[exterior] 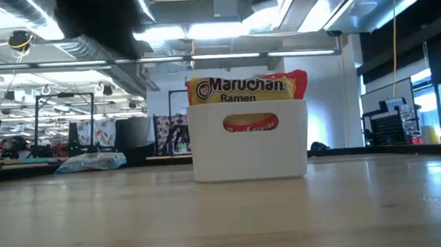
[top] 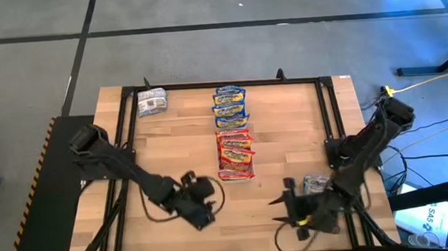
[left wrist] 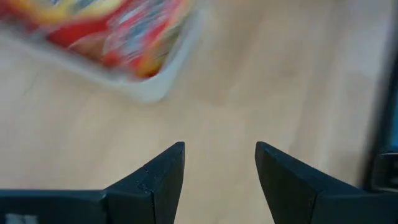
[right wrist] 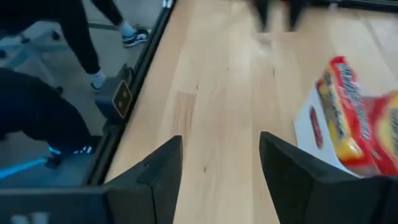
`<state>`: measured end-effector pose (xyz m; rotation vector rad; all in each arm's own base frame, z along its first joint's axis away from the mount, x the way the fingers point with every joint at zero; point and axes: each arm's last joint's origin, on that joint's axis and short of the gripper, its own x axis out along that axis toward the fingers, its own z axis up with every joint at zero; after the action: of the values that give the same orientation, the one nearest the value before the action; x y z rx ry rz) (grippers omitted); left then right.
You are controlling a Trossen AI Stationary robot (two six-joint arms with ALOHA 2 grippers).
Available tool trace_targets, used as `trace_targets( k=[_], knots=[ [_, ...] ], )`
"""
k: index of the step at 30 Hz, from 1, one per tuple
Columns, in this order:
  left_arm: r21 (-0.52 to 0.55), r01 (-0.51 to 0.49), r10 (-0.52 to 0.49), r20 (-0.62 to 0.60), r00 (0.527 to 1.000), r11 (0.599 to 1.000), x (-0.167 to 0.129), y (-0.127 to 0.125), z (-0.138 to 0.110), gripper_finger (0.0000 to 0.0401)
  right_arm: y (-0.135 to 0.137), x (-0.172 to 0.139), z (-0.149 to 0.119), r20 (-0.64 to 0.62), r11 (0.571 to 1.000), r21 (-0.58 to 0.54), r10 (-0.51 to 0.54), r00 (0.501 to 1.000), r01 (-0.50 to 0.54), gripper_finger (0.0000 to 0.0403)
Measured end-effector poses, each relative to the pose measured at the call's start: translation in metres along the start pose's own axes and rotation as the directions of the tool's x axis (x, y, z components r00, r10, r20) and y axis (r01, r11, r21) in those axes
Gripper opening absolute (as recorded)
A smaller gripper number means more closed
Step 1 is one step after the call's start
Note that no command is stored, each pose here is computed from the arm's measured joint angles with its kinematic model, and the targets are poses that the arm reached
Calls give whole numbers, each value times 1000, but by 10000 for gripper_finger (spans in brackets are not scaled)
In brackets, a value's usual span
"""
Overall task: Sort Maruchan noodles
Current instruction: Put the light blue noodle pack into the black bin
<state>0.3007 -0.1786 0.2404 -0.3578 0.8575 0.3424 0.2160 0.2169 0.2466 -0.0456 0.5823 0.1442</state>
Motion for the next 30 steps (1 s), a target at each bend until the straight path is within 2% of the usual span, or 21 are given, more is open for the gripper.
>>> trace_targets(
  k=[3, 5, 9, 12, 16, 21, 24, 27, 30],
  knots=[
    [-22, -159, 157, -93, 983, 987, -1, 29, 8, 191, -18, 18, -6, 33, 998, -47, 41, 999, -39, 188],
    [-25, -271, 264, -152, 953, 962, 2, 49, 14, 191, -33, 29, -7, 49, 997, -68, 42, 998, -39, 188],
    [-1, -458, 443, -256, 859, 889, 4, 87, 27, 191, -63, 45, -16, 44, 993, -117, 16, 999, -11, 188],
    [44, -570, 549, -339, 764, 820, 6, 116, 35, 191, -81, 52, -17, 50, 992, -125, -11, 999, 17, 188],
    [86, -625, 598, -416, 685, 776, 17, 158, 45, 191, -96, 56, -17, 33, 994, -102, -27, 999, 31, 188],
    [151, -662, 629, -517, 580, 734, 31, 219, 50, 191, -97, 57, -17, 32, 994, -102, -38, 999, 41, 188],
    [154, -677, 630, -555, 543, 719, 39, 256, 49, 191, -98, 57, -18, 27, 993, -100, -61, 998, 64, 188],
    [145, -716, 657, -551, 514, 682, 45, 294, 51, 191, -98, 57, -18, 26, 995, -63, -75, 997, 77, 188],
    [71, -744, 651, -543, 530, 664, 48, 327, 55, 191, -99, 57, -19, 15, 995, -47, -86, 996, 87, 188]
  ],
)
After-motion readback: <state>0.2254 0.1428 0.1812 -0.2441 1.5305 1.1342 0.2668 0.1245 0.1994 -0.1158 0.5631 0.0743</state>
